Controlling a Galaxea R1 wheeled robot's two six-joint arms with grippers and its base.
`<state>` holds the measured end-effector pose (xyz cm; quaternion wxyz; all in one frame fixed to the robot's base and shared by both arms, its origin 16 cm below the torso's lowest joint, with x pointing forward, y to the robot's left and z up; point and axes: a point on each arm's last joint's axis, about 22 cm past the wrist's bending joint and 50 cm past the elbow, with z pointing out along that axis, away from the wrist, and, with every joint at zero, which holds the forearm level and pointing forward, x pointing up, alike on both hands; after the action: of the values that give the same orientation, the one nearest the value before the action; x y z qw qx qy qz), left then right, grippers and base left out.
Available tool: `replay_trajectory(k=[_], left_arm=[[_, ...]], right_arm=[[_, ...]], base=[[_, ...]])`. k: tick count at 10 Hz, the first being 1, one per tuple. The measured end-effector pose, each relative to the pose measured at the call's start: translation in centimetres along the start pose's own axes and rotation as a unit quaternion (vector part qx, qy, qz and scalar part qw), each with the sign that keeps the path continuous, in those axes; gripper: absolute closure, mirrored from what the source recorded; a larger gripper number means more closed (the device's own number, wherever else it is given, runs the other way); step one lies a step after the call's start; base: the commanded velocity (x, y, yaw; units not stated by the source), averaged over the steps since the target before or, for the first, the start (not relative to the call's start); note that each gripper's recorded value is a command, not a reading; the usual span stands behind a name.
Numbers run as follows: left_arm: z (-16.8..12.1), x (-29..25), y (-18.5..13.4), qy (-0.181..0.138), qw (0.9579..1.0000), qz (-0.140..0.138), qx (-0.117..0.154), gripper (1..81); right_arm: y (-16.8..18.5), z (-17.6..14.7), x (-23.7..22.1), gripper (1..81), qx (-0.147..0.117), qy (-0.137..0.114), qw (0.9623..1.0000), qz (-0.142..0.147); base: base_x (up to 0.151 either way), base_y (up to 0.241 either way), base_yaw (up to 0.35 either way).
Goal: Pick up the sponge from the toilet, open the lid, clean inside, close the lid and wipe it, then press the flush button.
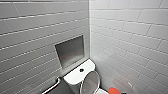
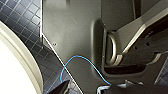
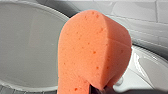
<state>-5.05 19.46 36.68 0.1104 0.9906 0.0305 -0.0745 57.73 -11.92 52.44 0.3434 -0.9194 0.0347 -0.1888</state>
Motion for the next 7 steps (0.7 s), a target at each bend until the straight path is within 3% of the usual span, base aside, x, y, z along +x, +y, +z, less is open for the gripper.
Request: replay_trajectory(k=[2, 7], left_arm=[[0.3, 0.0, 0.0, -0.004, 1.0000, -0.001, 0.000, 1.0], [3.3, 5.0, -0.4, 0.026, 0.9997, 0.006, -0.002, 1.0]], right_arm=[[-0.2, 0.9, 0.4, 81.1, 0.003, -0.011, 0.9999, -0.003], [-0.6, 3.4, 3.6, 81.1, 0.006, 0.012, 0.9996, -0.024]], base=[[0.000, 0.000, 0.000], [0.000, 0.000, 0.000]])
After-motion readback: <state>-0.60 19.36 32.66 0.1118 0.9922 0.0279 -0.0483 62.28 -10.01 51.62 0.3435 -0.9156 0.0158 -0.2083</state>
